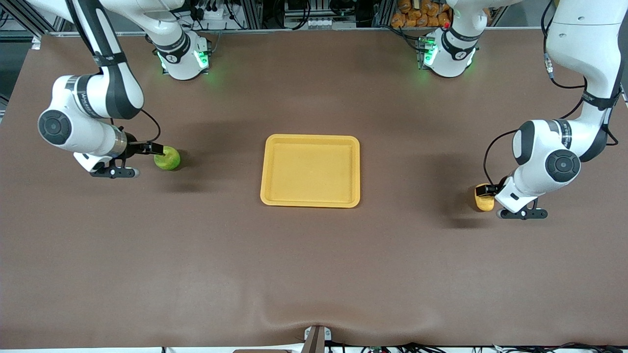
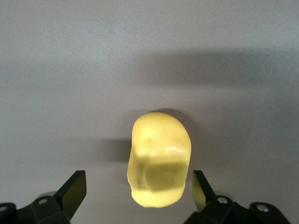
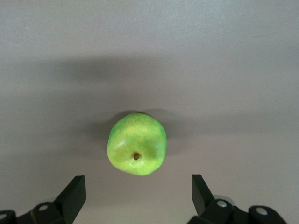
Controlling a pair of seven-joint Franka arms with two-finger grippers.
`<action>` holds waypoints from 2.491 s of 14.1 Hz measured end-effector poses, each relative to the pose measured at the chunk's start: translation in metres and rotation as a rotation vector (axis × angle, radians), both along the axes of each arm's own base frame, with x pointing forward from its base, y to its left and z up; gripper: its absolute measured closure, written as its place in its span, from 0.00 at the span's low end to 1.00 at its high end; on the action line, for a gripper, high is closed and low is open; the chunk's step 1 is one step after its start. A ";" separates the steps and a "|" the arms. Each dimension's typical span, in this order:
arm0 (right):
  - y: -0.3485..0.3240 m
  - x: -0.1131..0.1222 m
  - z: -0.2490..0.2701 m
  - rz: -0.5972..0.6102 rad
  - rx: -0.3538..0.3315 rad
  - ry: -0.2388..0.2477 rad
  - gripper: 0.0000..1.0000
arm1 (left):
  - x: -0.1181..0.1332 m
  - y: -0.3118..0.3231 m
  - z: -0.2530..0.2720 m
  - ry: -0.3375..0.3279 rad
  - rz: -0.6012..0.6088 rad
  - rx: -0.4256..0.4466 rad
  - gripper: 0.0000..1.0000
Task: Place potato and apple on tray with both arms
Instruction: 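Lower and close the right gripper on the apple while the left grasps potato, then carry the potato with the left gripper toward the tray while the right lifts apple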
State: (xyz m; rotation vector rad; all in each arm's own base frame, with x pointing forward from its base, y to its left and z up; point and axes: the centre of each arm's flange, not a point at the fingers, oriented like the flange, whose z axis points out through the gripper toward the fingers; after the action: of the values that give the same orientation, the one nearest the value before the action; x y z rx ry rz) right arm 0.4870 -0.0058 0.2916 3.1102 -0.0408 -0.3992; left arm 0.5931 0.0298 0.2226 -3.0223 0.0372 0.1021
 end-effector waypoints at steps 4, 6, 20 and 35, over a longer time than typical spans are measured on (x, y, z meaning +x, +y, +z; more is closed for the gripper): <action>0.013 -0.009 -0.015 0.006 -0.005 -0.030 0.00 | 0.002 0.000 -0.005 0.003 0.000 -0.001 0.00; 0.016 -0.012 -0.021 0.010 -0.006 -0.050 0.00 | 0.002 -0.001 -0.006 0.004 0.000 -0.002 0.00; 0.024 -0.018 -0.057 0.024 -0.012 -0.045 0.00 | 0.003 -0.010 -0.018 0.004 -0.015 -0.010 0.48; 0.001 -0.020 -0.089 0.011 -0.038 -0.024 0.00 | 0.027 -0.071 0.021 0.000 -0.100 -0.021 0.48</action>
State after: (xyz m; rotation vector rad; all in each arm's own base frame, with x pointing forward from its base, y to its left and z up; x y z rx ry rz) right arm 0.4671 -0.0046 0.2022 3.0762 -0.0314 -0.3565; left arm 0.6197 -0.0413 0.2432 -3.0348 0.1907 0.0936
